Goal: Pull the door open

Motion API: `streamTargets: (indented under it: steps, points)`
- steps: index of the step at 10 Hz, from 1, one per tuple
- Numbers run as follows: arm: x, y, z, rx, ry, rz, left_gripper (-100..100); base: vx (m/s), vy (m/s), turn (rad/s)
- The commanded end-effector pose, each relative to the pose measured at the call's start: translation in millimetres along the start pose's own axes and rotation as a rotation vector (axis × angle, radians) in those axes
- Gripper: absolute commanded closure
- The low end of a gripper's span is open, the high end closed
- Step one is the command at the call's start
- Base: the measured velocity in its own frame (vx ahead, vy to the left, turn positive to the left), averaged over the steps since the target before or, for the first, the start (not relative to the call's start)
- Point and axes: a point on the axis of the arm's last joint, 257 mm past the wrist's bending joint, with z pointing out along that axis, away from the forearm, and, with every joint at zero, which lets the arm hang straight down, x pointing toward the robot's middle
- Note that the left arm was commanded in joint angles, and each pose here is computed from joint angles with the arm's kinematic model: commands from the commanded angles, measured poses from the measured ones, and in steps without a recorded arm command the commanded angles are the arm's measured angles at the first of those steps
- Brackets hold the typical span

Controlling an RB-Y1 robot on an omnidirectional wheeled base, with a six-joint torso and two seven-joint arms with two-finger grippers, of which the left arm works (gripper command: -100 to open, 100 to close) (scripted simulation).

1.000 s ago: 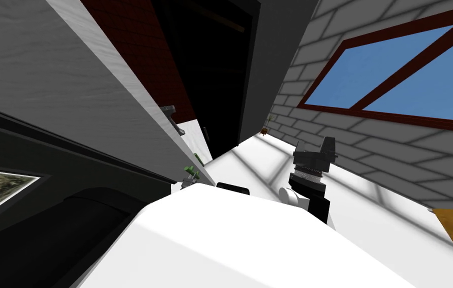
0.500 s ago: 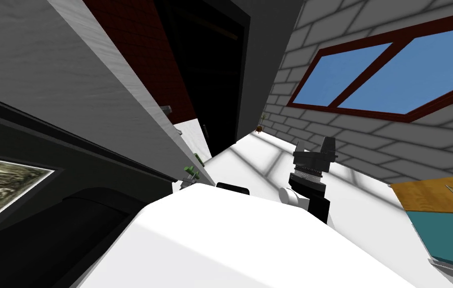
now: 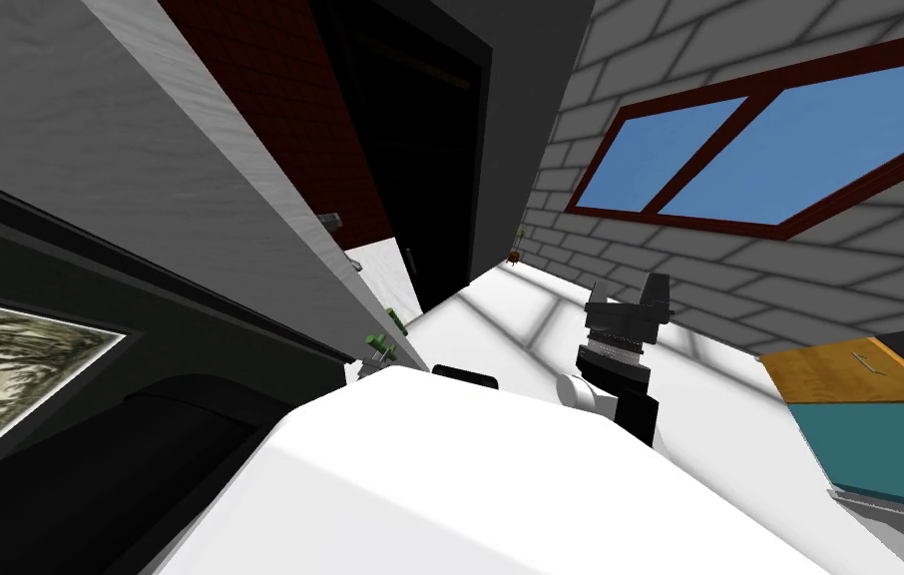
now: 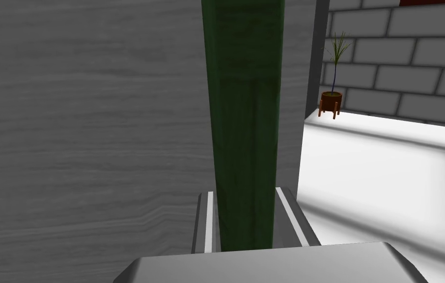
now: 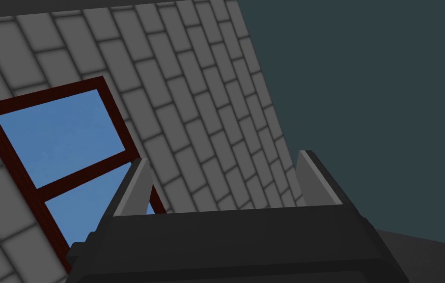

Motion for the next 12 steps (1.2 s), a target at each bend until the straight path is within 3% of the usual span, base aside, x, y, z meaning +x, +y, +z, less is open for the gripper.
streamTargets:
  steps: [1,12]
  points:
    - [1.2,1.8,-5.5,-0.012,0.006,-0.002,100,-0.036,0.000,-0.047]
    - [5.0,0.9,-49.1,-0.098,0.017,-0.001,100,-0.078,0.015,-0.048]
